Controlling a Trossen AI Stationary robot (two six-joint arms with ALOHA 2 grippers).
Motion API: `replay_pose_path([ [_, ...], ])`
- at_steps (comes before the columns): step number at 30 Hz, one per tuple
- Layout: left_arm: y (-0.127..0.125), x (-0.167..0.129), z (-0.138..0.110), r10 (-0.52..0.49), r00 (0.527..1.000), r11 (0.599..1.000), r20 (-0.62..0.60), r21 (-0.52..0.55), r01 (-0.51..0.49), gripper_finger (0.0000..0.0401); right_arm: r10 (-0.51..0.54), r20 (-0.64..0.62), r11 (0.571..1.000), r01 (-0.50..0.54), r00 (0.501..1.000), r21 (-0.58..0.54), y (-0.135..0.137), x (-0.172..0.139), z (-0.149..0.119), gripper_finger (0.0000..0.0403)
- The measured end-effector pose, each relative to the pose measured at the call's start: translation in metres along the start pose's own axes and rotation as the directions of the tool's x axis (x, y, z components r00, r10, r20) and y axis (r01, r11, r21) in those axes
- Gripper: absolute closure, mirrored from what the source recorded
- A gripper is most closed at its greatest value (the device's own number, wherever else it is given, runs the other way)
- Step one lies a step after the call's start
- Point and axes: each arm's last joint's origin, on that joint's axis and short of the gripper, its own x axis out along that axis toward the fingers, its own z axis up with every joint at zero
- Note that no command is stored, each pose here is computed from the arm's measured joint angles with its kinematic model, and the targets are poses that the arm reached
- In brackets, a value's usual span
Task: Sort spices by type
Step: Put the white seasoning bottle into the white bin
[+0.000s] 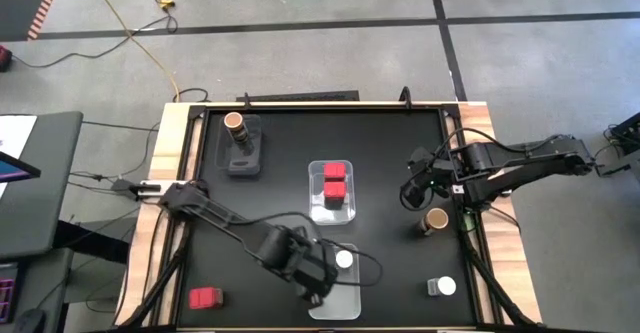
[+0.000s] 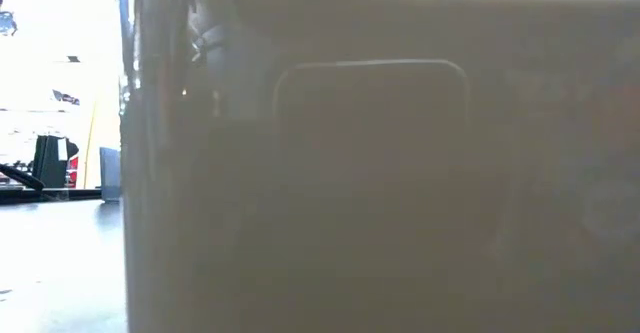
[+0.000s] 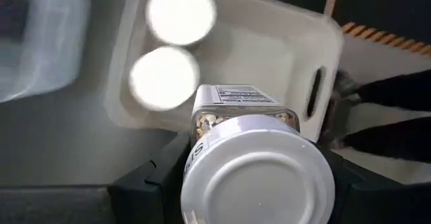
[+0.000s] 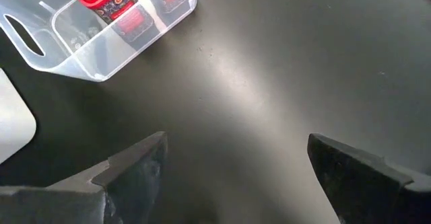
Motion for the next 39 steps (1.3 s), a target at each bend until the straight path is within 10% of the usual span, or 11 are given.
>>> replay_pose_path([
  [39,-0.02,0.108,-0.006,0.015,0.995,0.988,-0.1,0.153,0.001,0.0204,-0.006,-0.011,1.0,0.006,1.0,-0.031,-0.001,0.0,-0.001,0.0019],
])
